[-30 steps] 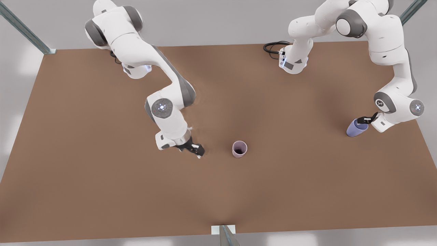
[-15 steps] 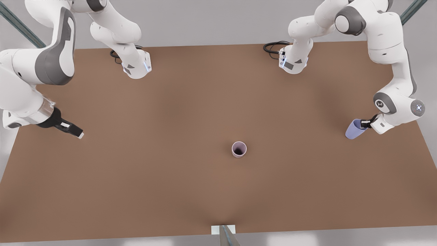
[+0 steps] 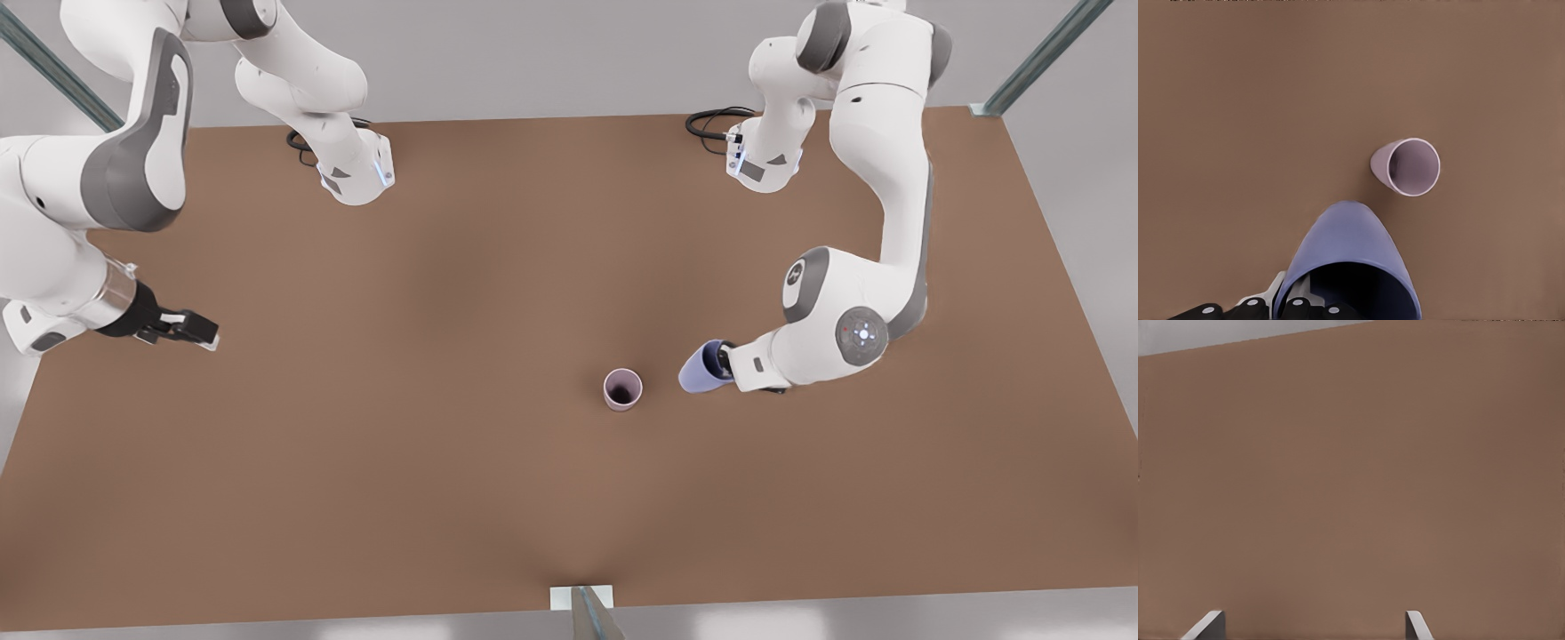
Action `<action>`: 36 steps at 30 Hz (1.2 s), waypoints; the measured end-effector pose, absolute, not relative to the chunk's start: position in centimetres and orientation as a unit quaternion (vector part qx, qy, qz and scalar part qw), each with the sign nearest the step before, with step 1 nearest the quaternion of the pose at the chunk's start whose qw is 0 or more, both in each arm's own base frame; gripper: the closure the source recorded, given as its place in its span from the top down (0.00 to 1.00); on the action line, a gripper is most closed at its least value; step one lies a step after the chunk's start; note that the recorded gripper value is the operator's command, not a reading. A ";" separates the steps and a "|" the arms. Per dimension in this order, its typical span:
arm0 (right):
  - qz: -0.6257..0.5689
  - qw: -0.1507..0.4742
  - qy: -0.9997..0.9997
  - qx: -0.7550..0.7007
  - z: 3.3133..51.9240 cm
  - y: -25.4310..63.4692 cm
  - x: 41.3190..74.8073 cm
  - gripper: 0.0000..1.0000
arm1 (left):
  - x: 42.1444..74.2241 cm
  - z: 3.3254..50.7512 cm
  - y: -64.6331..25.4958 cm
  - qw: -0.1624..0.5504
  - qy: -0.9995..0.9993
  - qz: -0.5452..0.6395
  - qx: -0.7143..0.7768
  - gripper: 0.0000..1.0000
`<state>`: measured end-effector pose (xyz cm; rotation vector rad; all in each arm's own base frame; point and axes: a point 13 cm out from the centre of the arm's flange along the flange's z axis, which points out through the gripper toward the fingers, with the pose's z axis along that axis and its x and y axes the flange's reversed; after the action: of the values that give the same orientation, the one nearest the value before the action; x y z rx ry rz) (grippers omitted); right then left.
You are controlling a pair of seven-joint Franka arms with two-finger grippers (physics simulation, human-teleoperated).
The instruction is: Stack the cups, with the pink cup at the bottom and the purple cup at the top
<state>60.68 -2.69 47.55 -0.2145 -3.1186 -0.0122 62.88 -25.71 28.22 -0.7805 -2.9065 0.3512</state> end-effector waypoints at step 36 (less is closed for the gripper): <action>-0.003 0.008 -1.000 0.024 46.8 -2.1 61.3 1.00 | 59.9 19.6 -37.2 0.131 -0.983 0.063 0.112 0.22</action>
<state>61.28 -2.13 46.77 0.0750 -3.1240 -0.0089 59.92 -37.23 19.57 0.3254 -2.8551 0.1823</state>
